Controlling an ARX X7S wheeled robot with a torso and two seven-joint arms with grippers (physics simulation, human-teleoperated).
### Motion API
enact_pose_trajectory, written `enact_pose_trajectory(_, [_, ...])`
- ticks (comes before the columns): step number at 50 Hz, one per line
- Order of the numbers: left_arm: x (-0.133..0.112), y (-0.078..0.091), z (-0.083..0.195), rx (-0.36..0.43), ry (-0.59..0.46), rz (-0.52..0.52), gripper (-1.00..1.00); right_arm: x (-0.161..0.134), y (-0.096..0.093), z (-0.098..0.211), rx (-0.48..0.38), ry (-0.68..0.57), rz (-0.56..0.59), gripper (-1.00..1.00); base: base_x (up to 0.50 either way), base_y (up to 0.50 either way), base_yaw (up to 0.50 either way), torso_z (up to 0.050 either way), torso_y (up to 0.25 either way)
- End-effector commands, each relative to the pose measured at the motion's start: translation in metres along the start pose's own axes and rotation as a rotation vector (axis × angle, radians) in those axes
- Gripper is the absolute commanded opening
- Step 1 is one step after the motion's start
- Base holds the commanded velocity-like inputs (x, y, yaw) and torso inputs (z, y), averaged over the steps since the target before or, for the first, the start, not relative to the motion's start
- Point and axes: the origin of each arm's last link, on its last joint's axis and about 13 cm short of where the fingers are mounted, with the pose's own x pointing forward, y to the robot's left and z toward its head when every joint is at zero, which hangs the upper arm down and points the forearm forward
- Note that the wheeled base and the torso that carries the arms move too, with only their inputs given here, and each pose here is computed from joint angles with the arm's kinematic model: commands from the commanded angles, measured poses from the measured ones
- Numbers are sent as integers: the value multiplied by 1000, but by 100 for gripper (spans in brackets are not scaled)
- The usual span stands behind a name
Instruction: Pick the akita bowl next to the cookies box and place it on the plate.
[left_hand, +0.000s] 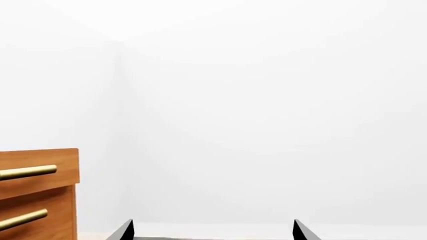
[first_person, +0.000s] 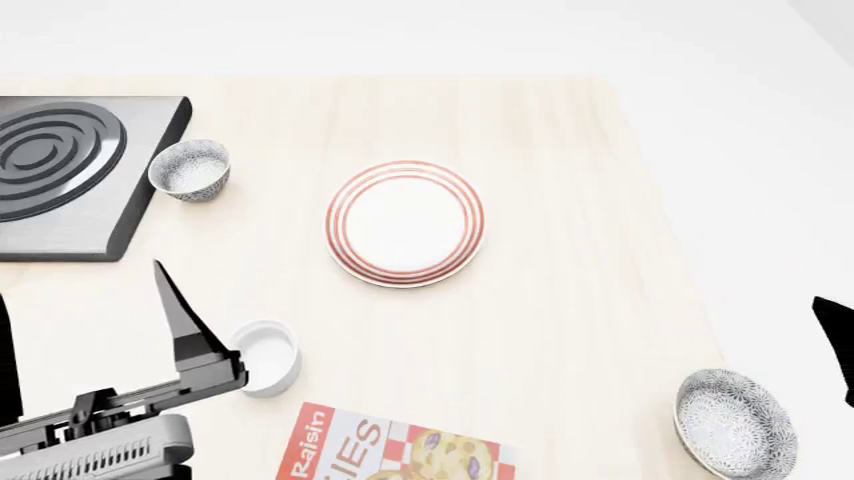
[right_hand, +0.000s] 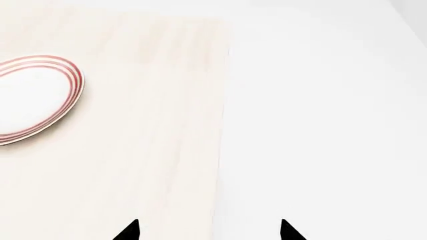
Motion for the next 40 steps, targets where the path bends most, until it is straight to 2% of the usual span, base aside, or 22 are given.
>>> enact_pose_trajectory(1, [0,1,-2,10,-5,-2,100,1,3,-13,6,48,43,100,0,0,0,0,0])
enact_pose_trajectory(17, [0,1,-3,15,0,-5,100,8,2,-30,11,90,53,100,0,0,0,0,0])
enact_pose_trajectory(40, [-1,0,-4,22,8,-10,100,4,-3,-30,7,78,20,100,0,0,0,0,0])
